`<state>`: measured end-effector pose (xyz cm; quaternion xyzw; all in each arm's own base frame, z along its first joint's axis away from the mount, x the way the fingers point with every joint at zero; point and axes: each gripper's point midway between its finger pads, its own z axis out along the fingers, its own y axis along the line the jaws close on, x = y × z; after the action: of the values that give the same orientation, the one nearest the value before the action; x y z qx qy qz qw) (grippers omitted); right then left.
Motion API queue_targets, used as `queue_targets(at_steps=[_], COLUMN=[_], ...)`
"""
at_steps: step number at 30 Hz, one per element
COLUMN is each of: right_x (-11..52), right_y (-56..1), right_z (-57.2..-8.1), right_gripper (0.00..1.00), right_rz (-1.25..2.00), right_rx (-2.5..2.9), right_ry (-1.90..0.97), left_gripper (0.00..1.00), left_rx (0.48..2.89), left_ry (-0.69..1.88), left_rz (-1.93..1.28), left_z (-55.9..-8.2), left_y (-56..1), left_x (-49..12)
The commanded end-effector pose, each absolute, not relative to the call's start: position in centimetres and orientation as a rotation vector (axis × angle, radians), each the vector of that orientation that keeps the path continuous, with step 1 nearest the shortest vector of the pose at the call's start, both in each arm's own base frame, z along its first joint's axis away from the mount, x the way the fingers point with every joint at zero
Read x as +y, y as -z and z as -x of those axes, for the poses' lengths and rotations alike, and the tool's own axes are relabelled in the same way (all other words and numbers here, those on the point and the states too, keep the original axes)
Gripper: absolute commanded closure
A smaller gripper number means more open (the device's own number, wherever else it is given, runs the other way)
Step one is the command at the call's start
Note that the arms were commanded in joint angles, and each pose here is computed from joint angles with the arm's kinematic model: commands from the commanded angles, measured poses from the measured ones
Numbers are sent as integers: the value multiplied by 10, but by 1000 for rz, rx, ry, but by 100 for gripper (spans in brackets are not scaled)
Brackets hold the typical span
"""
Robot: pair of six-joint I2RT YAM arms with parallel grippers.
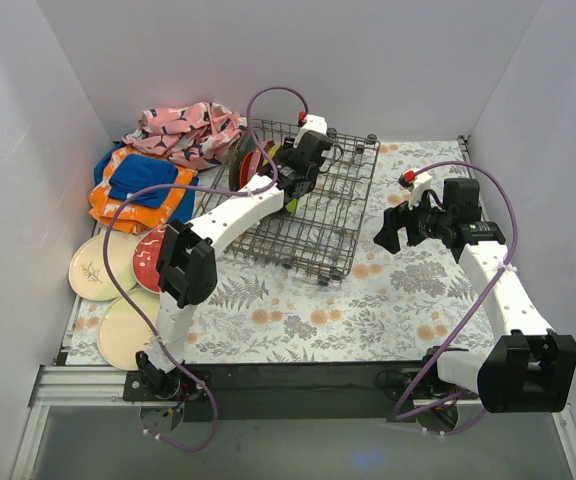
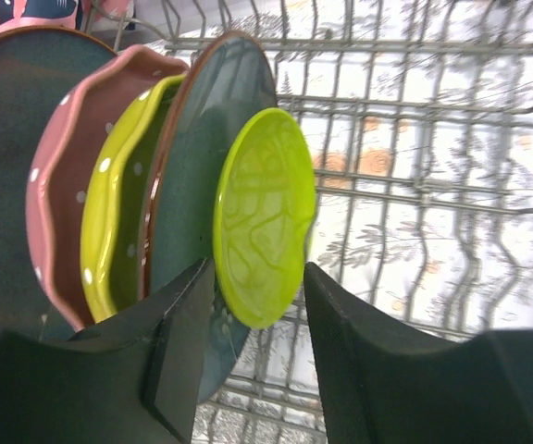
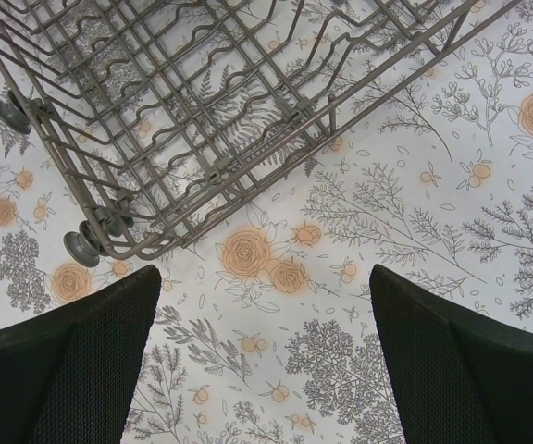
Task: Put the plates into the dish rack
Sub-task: Insert the plate into the dish rack, then grab a plate with the left arm
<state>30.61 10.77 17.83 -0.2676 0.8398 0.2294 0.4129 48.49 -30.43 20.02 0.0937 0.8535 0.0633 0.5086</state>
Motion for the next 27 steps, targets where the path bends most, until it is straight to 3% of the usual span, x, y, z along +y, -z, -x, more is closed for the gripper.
queue_targets(at_steps=[1,8,15,27], right_x=[113,123,134,157], right_y=[-194,-196,-201,-197], right_z=[-306,-293,-281,-267], right_gripper=[2,2,2,1], right_rz=[718,841,935,1038], right_rx=[2036,1989,1929,1902], right_ry=[-596,-662,-754,-845], left_gripper=[53,43,39,30], left_rx=[1946,1962,2023,2057], left_ry=[69,280,481,688], left_rz=[-133,-84,87,706], left_z=[-462,-411,-350,-270], left_y=[-302,-338,-333,-244], left_x=[-305,-290,-248,-146])
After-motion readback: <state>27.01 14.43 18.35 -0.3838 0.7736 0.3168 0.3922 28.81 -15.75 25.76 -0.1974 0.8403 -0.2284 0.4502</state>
